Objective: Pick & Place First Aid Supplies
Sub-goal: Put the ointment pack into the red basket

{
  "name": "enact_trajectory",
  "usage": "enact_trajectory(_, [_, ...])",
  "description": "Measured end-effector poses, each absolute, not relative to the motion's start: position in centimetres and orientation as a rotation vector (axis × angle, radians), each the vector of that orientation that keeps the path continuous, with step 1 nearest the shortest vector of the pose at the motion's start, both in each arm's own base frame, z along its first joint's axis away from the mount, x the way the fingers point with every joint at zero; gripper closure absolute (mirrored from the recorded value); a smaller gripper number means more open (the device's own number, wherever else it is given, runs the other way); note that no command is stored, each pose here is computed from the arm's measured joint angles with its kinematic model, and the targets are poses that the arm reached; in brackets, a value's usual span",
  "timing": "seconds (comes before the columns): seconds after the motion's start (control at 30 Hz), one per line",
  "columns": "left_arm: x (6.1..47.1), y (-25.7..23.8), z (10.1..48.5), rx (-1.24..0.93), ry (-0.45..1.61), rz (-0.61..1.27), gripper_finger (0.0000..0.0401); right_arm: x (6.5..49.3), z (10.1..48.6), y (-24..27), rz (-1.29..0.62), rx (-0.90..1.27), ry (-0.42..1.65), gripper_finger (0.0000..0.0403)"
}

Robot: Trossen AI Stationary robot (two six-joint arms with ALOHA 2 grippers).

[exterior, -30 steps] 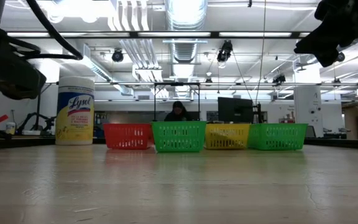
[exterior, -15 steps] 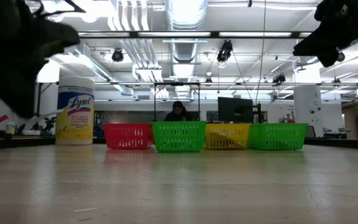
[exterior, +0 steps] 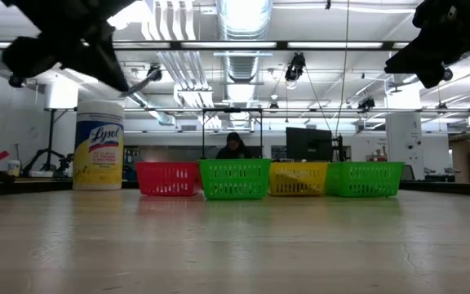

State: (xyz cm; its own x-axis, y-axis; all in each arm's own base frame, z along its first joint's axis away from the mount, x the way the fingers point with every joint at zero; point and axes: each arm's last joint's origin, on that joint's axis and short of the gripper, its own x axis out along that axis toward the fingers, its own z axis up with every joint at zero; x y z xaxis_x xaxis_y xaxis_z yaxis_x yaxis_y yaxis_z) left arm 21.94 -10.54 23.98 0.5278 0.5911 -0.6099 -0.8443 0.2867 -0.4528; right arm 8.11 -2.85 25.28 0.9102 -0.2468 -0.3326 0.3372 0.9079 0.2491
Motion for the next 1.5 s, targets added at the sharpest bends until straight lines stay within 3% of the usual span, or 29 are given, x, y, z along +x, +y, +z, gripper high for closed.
enact_trajectory(0.27, [23.3, -6.0, 25.4, -0.713, 0.203, 1.126, 0.0401, 8.1, 25.3, -2.8, -0.306, 0.308, 0.300, 0.0334])
enact_trajectory(0.67, [25.9, 2.3, 28.3, -0.428, 0.384, 1.220, 0.0401, 8.1, 25.3, -2.9, -0.307, 0.311, 0.300, 0.0318])
enact_trajectory(1.1, [25.7, 9.9, 29.9, -0.245, 0.679, 1.045, 0.0401, 8.1, 25.3, -2.8, -0.305, 0.305, 0.300, 0.0331])
enact_trajectory(1.5, [25.0, 12.8, 29.6, -0.111, 0.841, 0.799, 0.0401, 8.1, 25.3, -2.9, -0.306, 0.304, 0.301, 0.0325])
